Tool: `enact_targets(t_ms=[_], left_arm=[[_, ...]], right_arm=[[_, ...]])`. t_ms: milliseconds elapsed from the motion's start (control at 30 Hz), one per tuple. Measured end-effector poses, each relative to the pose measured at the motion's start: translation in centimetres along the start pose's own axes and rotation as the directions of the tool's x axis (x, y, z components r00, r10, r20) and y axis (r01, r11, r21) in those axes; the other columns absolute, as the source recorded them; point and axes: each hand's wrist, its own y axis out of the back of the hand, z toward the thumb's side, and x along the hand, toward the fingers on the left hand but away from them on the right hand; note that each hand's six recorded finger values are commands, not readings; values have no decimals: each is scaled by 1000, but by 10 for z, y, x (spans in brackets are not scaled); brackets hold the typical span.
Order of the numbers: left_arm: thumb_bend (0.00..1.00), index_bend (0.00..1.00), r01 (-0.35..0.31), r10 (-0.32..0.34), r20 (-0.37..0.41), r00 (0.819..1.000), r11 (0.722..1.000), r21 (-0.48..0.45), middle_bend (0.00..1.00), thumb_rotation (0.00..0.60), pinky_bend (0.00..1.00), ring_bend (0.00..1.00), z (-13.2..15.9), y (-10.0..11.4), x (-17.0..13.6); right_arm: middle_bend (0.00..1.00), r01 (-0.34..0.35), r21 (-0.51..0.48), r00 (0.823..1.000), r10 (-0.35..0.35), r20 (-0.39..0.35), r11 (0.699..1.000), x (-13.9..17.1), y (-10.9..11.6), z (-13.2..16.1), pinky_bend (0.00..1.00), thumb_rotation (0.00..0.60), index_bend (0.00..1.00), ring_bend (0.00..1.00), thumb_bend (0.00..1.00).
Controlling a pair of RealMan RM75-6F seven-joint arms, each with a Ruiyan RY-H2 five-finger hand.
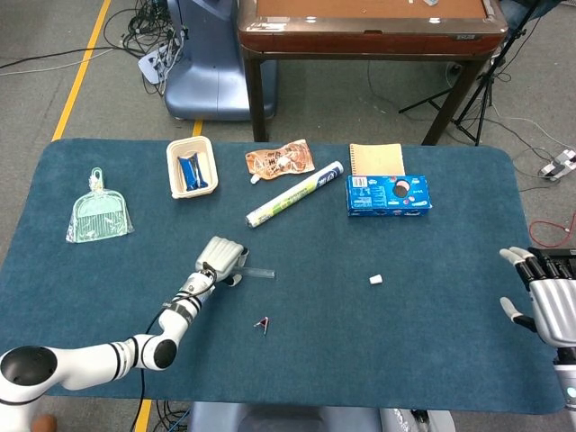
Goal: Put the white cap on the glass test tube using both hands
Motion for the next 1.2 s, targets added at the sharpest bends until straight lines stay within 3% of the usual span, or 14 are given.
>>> enact_targets(t_ms=[100,200,267,333,467,533,667,833,1033,1200], left_arm=[[258,552,-30,30,25,999,999,-20,1000,600,1000,996,-2,8,-8],[259,559,-64,67,51,996,997,-48,1000,600,1000,996,-7,18,-21],[258,563,-89,93,63,994,994,-59,1000,600,1000,996,-11,26,-29],[259,566,-119,124,72,990,991,-67,1000,600,1000,996,-17,36,-40],[259,567,-163,169,78,983,984,-77,1000,600,1000,996,-28,50,-58],[259,567,-181,188,77,979,980,-80,1000,600,1000,996,-33,57,-67],[258,568,-206,212,72,975,975,-87,1000,600,1000,996,-41,65,-82],[258,570,-222,228,60,972,971,-90,1000,600,1000,996,-50,70,-94],[258,571,-233,238,48,970,968,-90,1000,600,1000,996,-57,69,-101],[258,571,-231,235,40,971,969,-92,1000,600,1000,996,-60,68,-105]], right_arm=[[281,-18,4,999,18,-38,1000,-2,-4,11,306,600,269,235,251],[375,-49,15,996,50,-75,999,-6,-9,23,513,600,298,423,294],[506,-80,27,991,83,-102,996,-10,-14,32,722,600,306,616,338],[648,-120,42,984,124,-128,992,-14,-20,40,846,600,314,760,383],[911,-213,76,959,223,-173,974,-22,-35,57,993,600,323,972,564],[979,-269,95,940,283,-191,958,-28,-44,66,1000,600,323,1000,676],[1000,-371,127,896,391,-210,920,-40,-61,81,1000,600,323,1000,863],[1000,-461,169,841,489,-231,871,-58,-81,102,1000,599,323,1000,942],[1000,-500,187,812,533,-237,845,-76,-104,121,1000,599,323,1000,939],[1000,-509,195,807,543,-231,839,-87,-115,128,1000,598,323,1000,938]])
